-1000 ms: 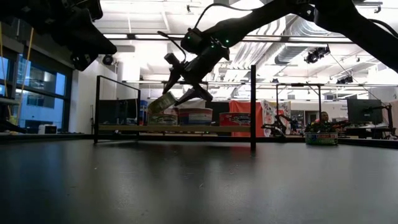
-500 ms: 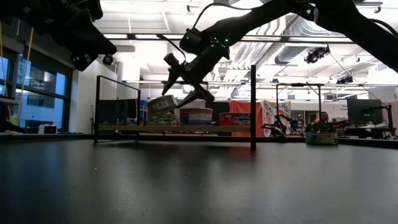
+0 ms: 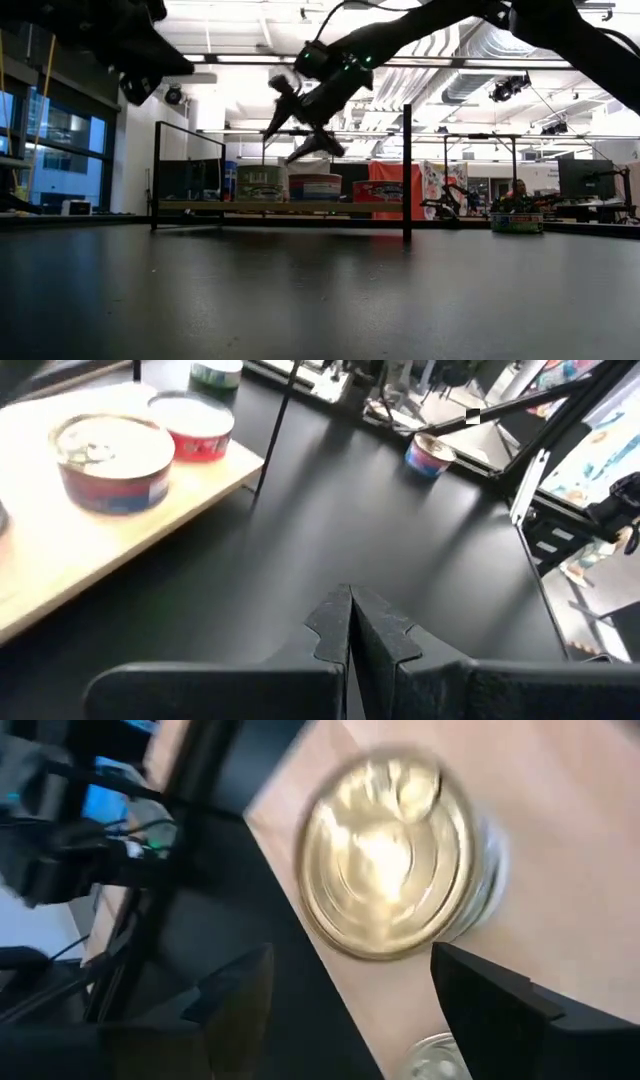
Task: Stack canned seafood by type on shelf
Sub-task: Put the bottom green tuna can on the shelf
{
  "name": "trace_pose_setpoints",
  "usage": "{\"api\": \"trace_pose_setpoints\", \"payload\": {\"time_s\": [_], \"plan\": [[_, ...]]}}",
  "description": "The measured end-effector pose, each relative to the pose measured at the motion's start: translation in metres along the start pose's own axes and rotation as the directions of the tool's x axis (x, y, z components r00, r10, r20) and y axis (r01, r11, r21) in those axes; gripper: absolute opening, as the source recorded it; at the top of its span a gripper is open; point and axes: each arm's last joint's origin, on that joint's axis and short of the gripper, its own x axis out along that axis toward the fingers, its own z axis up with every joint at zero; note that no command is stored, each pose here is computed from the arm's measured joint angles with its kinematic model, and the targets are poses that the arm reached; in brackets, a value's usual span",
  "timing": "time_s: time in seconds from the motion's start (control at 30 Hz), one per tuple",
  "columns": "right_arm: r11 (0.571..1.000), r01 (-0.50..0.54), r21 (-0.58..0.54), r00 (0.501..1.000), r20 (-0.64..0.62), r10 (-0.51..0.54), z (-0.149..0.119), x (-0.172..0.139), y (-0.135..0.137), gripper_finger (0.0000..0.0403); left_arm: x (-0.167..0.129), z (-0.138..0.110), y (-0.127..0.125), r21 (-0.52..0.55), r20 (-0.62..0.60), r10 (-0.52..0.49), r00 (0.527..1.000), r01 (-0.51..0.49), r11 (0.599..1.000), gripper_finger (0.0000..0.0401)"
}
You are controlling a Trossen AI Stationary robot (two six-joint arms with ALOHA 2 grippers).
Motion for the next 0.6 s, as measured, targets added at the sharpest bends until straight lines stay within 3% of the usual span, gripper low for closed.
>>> {"api": "trace_pose_setpoints", "payload": {"time_s": [0.2,0.37,0.5,0.6], "plan": [[0.986,-0.053,-0.158,0.995,0.076,0.066,0.007,-0.049,0.02,0.0261,-0.006,0.022,-0.01,0.106,-0.011,0.001,1.0,0.0,0.994,0.0],[0.937,-0.042,-0.346,0.996,0.059,0.066,-0.022,-0.09,0.06,0.0232,-0.01,0.016,-0.023,0.112,-0.258,-0.063,0.964,0.095,0.989,0.0],[0.876,0.056,-0.479,0.992,-0.071,-0.102,-0.076,-0.094,0.088,0.0154,-0.021,-0.008,-0.042,0.068,-0.454,-0.137,0.881,0.187,0.98,0.0],[0.825,0.108,-0.554,0.946,-0.199,-0.257,-0.123,-0.09,0.103,0.0078,-0.032,-0.028,-0.063,0.041,-0.544,-0.196,0.816,0.259,0.965,0.0]]}}
